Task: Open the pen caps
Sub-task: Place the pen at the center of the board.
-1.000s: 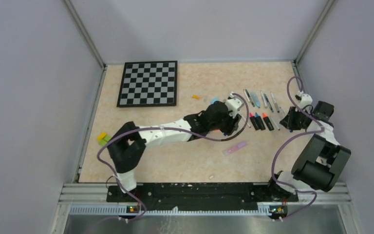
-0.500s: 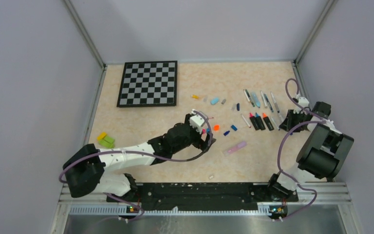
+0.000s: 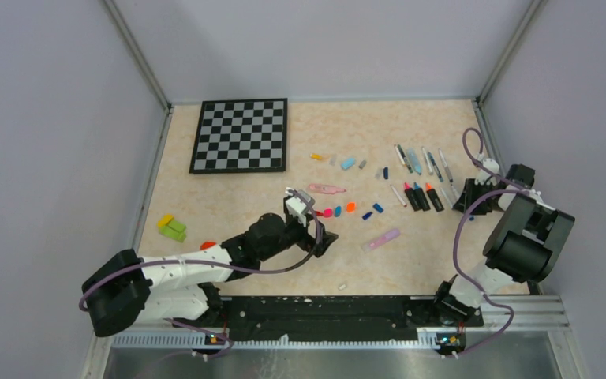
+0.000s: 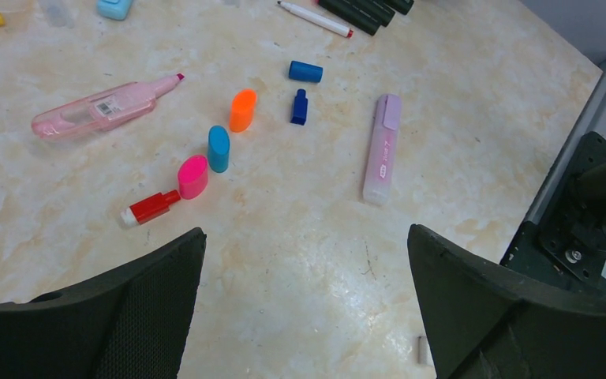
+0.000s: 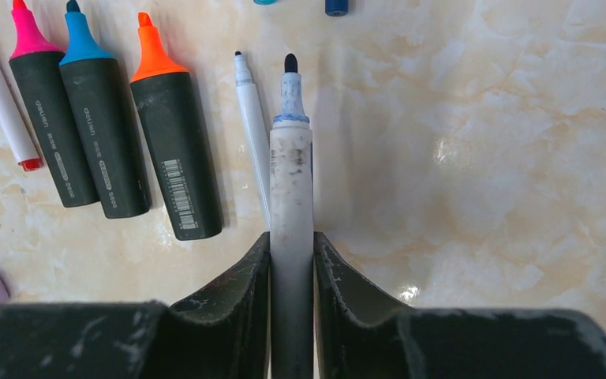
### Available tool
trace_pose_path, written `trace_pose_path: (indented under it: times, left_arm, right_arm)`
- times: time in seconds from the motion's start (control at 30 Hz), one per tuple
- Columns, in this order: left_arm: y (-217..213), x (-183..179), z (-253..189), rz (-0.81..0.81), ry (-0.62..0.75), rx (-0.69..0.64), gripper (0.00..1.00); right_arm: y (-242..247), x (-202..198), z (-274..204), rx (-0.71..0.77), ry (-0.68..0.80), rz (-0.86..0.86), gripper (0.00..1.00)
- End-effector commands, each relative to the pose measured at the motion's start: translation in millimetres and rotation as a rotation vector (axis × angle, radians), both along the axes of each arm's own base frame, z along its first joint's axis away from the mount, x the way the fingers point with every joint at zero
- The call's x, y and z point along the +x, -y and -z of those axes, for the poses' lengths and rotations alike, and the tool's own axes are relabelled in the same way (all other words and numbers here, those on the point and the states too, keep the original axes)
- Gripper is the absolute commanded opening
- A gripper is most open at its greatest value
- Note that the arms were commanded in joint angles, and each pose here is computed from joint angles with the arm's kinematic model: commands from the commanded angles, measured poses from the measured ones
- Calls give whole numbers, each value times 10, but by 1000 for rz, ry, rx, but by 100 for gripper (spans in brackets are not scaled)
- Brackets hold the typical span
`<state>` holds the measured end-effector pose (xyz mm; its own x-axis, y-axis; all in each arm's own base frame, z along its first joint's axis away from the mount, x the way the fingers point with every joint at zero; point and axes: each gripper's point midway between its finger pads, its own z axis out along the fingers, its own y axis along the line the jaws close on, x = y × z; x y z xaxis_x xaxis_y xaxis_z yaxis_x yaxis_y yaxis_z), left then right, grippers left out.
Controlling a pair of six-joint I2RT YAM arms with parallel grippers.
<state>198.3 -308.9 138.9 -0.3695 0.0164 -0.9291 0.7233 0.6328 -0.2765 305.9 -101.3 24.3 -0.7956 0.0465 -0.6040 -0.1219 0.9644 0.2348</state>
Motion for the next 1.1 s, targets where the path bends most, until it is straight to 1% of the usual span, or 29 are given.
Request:
trace_pose_path:
  times: [0.0,0.07,0.1,0.27,0.4,0.5,0.57,0.67,0.9,1.07]
  left_arm:
    - [85,-75,-182,51,12,-89,99]
    - [102,-88,-183,60,8,-95,99]
    - [136,-133,-185,91,1,-100,99]
    - [239,-204,-186,154,-17,-105,99]
    - [392,-293,-159,251,-28,-93,99]
    - [560,-361,-64,330,-89,-60,99]
    - [656,-363,77,354,-141,-17,99]
    - [763,-366,197,379,-174,25,99]
    - [928,-331,295,405,-176,61,99]
    - [1064,-286,421,422,-172,140,99]
  right_arm:
    - [111,98,-67,-24,21,4,24]
    - [109,97,-68,-21,20,6,26]
    - [103,96,-68,-19,20,5,27]
    - [89,92,-74,-12,18,1,29]
    - [91,96,-113,-16,27,0,31]
    - [92,103,-160,-24,39,-3,33]
    - [100,110,-194,-32,50,-2,35]
    - [116,116,-214,-45,56,-2,36]
    - [130,120,-225,-51,55,-3,39]
    - [127,129,-244,-49,58,-6,42]
